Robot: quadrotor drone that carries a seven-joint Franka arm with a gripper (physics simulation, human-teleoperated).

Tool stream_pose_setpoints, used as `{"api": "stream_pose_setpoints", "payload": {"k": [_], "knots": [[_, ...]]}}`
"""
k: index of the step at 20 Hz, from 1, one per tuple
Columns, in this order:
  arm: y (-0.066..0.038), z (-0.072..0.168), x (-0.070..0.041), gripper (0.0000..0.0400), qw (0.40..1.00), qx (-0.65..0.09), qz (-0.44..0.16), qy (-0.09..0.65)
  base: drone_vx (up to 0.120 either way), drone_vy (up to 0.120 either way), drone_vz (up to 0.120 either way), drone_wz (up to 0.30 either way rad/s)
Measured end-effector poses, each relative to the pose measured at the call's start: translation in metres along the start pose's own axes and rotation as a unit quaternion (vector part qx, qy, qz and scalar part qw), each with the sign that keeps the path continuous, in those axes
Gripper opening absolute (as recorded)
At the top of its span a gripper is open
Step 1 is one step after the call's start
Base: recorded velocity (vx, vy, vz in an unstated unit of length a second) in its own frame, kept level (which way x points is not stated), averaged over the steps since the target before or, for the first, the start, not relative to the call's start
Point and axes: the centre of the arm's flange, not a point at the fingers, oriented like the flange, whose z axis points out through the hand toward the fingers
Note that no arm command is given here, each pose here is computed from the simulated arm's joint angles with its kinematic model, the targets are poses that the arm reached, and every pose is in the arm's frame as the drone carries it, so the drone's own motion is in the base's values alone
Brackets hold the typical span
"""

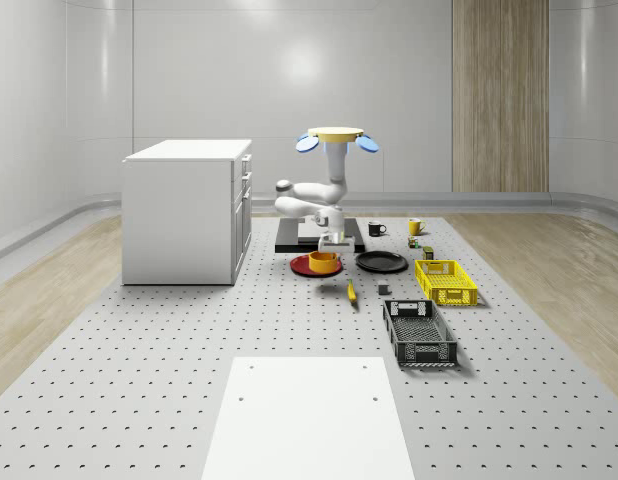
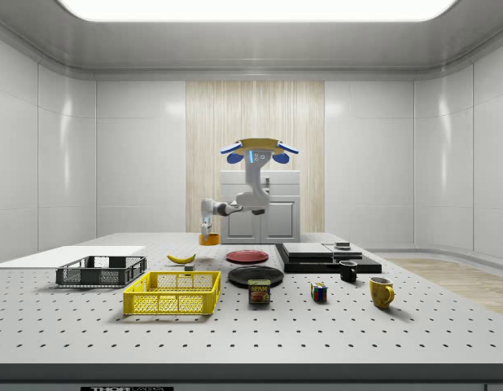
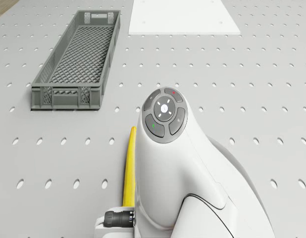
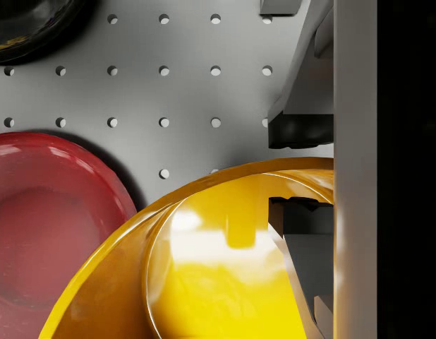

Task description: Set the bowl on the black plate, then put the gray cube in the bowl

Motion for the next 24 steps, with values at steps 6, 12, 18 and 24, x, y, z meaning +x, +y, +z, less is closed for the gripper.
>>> {"api": "stream_pose_setpoints", "payload": {"k": [6,12,18,24], "knots": [[0.0,-0.0003,0.0,0.01,1.0,0.0,0.0,0.0,-0.12,0.12,0.0,0.0],[0.0,-0.0003,0.0,0.01,1.0,0.0,0.0,0.0,-0.12,0.12,0.0,0.0],[0.0,-0.0003,0.0,0.01,1.0,0.0,0.0,0.0,-0.12,0.12,0.0,0.0],[0.0,-0.0003,0.0,0.01,1.0,0.0,0.0,0.0,-0.12,0.12,0.0,0.0]]}}
